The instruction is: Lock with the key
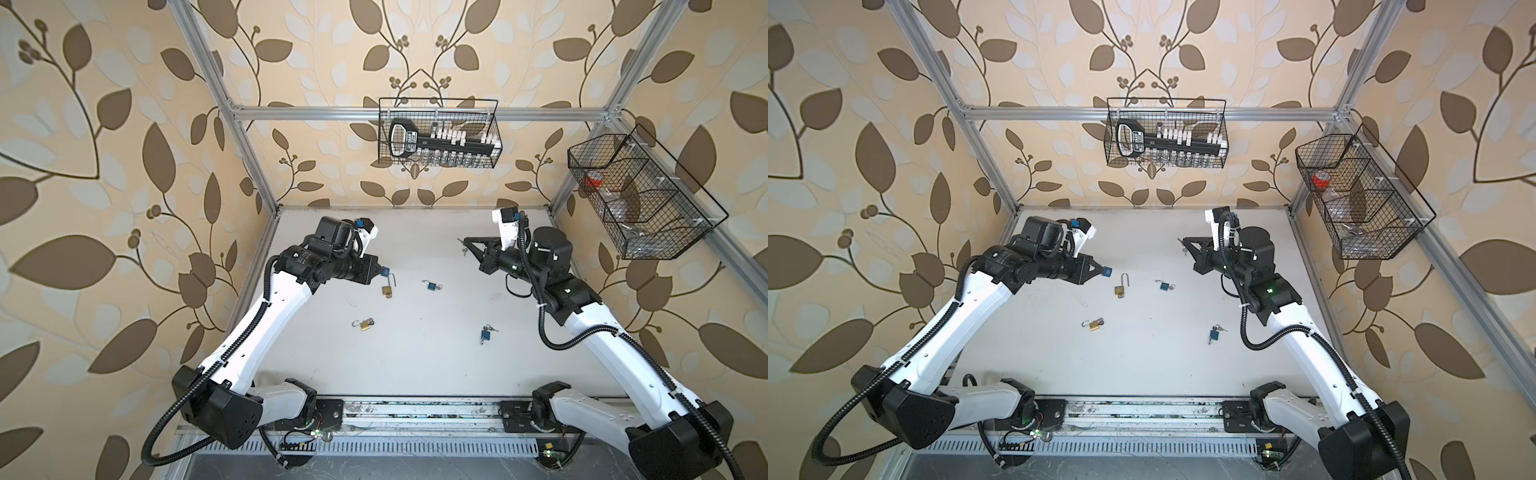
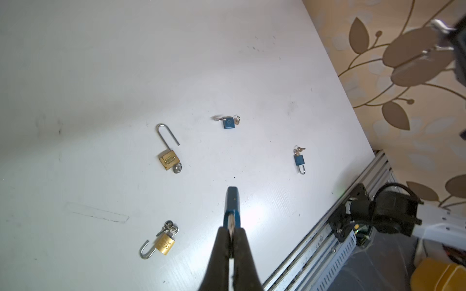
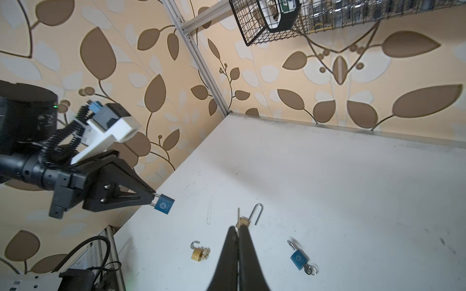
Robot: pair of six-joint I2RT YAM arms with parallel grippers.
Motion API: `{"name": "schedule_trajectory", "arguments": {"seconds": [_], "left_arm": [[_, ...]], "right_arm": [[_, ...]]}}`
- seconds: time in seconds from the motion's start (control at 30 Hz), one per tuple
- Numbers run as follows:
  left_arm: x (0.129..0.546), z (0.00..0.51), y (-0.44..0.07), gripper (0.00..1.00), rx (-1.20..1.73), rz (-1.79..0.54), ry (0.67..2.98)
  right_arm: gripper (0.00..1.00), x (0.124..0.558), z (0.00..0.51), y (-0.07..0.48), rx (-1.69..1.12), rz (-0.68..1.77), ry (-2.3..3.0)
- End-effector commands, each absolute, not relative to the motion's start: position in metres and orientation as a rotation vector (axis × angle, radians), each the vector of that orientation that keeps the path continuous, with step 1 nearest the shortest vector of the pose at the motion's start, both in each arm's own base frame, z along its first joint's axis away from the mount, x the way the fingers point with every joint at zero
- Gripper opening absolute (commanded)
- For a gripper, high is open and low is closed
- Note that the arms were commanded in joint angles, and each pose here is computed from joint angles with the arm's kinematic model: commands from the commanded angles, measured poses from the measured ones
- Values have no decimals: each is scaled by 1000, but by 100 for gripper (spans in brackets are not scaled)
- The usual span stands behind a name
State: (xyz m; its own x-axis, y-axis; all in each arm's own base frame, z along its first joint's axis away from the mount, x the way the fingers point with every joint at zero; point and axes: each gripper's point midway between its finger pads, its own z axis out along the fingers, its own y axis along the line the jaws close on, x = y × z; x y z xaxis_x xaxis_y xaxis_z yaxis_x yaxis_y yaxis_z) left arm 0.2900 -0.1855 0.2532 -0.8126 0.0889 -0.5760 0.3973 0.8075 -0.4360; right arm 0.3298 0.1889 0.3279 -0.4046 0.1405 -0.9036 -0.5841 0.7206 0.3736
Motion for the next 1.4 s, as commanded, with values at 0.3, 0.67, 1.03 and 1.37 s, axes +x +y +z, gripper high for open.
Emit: {"name": "schedule_trajectory", "arguments": {"seconds": [0.3,0.67,1.03,1.37], "left_arm": [[322,212,-198,0,-3,-1103,2419],[248,167,-268,0,653,-1186,2573],[208,124,-350,0,1381,-1146,2598],[201,88,-338,0,1665,-971,2681]], "right_arm": [[0,297,261,257,-556,775,1946],[0,313,240,202,-234,747,2013],[0,308,210,102,190,770,2062],[0,304,203,104,178,778,2086]]}}
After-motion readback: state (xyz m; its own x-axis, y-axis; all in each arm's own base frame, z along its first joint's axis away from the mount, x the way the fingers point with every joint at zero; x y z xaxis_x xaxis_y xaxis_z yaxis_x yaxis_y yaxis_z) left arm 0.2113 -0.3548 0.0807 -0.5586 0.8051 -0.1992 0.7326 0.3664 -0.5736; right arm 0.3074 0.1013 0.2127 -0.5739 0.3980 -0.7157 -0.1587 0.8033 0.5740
